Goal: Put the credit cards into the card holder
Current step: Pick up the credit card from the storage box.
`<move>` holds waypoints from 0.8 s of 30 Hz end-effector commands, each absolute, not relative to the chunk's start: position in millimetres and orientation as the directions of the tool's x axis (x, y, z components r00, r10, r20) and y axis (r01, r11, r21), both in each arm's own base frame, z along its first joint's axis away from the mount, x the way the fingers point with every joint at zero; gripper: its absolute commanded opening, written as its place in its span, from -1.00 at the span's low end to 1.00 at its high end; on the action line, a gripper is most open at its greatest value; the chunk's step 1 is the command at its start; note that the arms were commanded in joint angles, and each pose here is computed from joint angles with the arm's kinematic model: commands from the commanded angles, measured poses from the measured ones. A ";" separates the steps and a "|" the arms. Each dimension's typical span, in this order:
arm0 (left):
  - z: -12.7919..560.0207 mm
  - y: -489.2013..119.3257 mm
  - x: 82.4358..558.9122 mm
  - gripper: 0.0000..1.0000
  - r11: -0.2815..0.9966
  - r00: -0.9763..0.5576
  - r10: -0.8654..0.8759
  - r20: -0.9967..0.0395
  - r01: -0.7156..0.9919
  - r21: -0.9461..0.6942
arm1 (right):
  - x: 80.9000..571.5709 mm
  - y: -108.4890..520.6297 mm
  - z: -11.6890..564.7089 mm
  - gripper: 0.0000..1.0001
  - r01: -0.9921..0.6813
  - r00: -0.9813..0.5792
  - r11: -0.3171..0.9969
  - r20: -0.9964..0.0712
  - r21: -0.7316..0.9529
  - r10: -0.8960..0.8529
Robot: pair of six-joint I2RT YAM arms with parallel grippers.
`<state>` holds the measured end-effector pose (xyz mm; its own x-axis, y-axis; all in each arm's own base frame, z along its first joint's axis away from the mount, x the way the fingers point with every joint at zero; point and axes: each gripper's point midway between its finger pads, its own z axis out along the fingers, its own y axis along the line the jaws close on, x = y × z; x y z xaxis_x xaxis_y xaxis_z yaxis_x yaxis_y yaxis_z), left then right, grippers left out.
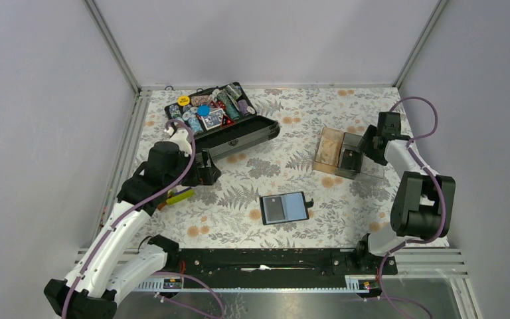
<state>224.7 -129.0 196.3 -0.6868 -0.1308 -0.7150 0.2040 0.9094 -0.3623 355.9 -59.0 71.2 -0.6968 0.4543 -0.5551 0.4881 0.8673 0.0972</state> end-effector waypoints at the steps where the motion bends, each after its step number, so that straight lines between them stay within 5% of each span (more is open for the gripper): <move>1: 203.0 -133.2 231.0 0.97 0.892 -0.664 -0.143 -0.734 0.235 -0.387 | 380.8 -47.2 76.9 0.34 0.417 -0.690 0.891 -0.576 0.180 0.439; 24: 196.5 -128.5 235.7 0.97 0.876 -0.687 -0.189 -0.702 0.206 -0.437 | 388.4 -31.6 89.1 0.17 0.358 -0.677 0.895 -0.585 0.267 0.446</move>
<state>227.0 -122.8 190.4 -0.7093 -0.1729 -0.6834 0.1763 0.8951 -0.4094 372.9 -33.7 58.4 -0.7273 0.4588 -0.5105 0.4021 0.8876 0.2248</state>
